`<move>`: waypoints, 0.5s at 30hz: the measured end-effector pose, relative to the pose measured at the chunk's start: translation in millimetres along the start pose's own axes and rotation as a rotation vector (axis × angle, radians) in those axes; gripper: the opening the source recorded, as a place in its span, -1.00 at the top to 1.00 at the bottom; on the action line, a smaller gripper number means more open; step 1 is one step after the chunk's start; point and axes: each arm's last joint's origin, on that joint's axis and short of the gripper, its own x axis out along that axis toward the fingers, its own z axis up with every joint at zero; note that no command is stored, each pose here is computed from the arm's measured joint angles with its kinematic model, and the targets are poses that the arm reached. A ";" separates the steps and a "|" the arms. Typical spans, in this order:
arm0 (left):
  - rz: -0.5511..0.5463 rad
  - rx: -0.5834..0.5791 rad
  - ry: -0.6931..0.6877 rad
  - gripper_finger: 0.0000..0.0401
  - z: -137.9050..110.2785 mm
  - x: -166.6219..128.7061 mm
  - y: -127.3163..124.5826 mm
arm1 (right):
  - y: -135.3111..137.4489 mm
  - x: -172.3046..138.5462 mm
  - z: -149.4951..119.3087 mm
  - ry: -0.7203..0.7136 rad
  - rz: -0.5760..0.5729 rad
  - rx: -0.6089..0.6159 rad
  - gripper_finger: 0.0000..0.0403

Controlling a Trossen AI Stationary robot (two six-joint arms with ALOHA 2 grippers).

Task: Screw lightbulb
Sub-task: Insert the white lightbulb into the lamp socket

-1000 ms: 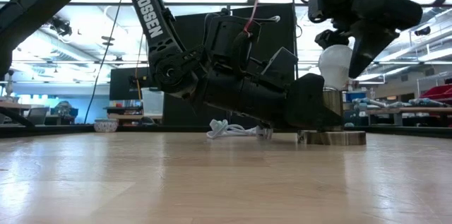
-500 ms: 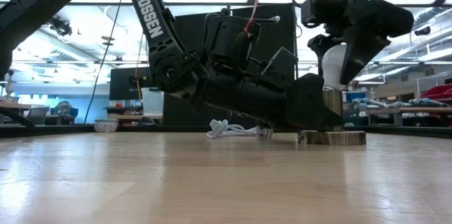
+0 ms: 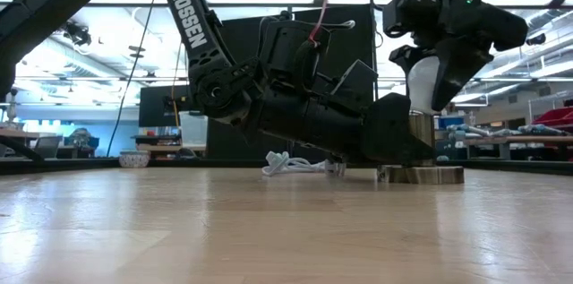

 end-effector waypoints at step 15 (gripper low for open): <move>0.000 -0.001 -0.001 0.04 0.1 0.0 0.0 | -1.6 -7.2 6.6 -0.024 -0.004 -0.012 -0.28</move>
